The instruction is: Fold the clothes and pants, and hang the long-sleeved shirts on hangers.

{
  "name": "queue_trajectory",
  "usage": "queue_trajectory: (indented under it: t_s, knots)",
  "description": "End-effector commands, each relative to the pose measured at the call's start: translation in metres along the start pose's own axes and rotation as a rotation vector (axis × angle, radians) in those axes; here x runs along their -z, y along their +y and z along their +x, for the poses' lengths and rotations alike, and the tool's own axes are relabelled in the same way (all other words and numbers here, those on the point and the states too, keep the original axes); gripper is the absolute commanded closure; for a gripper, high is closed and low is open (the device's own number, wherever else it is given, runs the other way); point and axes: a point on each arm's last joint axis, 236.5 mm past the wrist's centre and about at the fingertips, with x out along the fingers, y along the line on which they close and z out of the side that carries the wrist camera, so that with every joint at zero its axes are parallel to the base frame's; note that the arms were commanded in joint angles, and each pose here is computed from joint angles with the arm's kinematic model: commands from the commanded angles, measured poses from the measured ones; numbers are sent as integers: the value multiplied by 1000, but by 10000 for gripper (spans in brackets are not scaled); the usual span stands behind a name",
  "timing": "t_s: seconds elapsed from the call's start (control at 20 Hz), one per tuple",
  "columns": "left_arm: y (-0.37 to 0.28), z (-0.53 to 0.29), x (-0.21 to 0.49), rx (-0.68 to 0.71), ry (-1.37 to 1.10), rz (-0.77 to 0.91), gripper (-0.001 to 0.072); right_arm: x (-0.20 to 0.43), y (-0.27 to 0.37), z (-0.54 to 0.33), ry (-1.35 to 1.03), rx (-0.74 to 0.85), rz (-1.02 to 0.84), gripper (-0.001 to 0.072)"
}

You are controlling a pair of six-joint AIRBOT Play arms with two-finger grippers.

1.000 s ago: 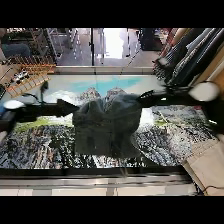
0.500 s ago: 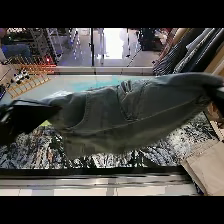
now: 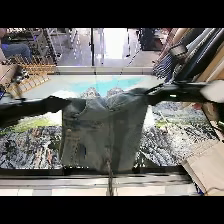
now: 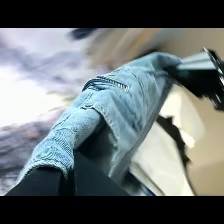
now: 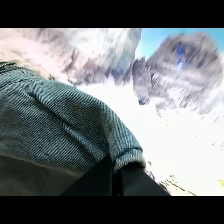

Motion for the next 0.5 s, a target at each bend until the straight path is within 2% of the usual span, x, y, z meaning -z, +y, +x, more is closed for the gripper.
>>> queue_trajectory:
  t_s: [0.0, 0.05, 0.1, 0.15, 0.25, 0.35, 0.45]
  knots:
    - [136, 68, 7, -158, -45, -212, 679, 21, -60, 132, -23, 8, 276, 657]
    - [160, 77, 6, -167, -57, -268, 520, 19, -71, 152, -64, 9, 355, 637]
    - [176, 81, 2, -165, -56, -294, 199, 19, -73, 163, -77, -10, 402, 408]
    - [184, 80, -2, -147, -43, -300, 140, 22, -72, 165, -54, -30, 407, 155]
    - [192, 62, -1, -135, 17, -277, 140, 46, -66, 150, 70, -70, 384, 152]
    - [212, 38, 26, -209, 132, -304, 140, 91, -56, 126, 269, -154, 422, 153]
    - [235, 16, 66, -321, 296, -308, 141, 143, -36, 101, 466, -255, 495, 227]
